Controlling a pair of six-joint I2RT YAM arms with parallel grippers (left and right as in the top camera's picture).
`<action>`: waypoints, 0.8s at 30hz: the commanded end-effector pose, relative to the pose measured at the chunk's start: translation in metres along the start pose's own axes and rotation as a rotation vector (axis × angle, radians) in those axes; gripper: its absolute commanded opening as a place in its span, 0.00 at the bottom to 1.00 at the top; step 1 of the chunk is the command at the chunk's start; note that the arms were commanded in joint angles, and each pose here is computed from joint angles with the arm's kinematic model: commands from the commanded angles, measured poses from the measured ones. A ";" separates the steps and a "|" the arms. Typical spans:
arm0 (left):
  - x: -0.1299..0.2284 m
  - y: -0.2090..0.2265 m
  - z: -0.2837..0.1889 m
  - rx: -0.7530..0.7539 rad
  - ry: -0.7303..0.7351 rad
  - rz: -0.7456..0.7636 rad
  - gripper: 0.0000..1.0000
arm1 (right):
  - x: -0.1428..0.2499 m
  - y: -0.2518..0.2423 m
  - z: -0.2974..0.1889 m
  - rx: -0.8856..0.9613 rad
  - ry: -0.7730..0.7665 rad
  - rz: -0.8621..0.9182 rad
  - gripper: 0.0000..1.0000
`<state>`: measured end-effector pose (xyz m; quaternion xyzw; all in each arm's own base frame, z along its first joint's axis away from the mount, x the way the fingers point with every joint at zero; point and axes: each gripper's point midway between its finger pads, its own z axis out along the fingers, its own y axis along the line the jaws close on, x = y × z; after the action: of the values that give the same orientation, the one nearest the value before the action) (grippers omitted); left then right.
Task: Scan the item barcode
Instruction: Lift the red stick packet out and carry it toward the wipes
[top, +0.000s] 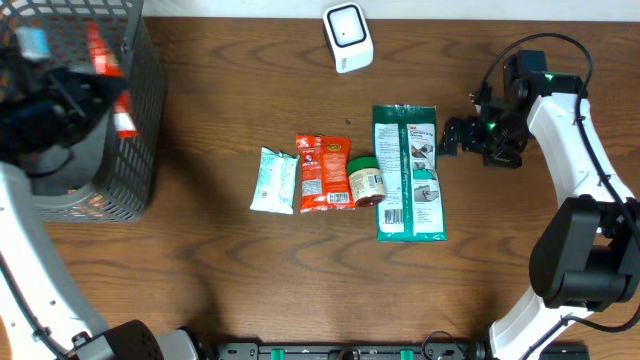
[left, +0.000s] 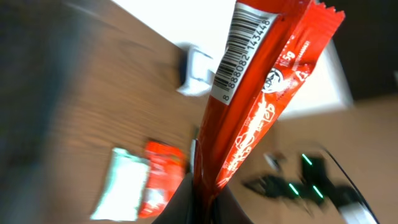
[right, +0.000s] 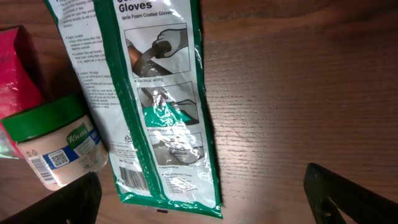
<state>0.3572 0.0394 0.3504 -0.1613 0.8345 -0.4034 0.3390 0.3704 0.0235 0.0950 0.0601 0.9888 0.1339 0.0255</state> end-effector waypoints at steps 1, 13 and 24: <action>0.026 -0.043 0.020 0.212 0.119 0.069 0.07 | -0.004 -0.001 -0.002 0.005 -0.010 0.012 0.99; 0.084 -0.109 0.055 0.419 0.346 0.146 0.07 | -0.004 -0.001 -0.002 0.005 -0.010 0.012 0.99; 0.089 -0.107 0.061 0.389 0.363 0.145 0.07 | -0.013 0.036 -0.005 -0.199 -0.043 -0.013 0.99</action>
<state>0.3338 -0.1066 0.3741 0.0375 0.7959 -0.5531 0.2433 0.3857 0.0377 0.1011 0.0537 0.9808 0.1792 0.0559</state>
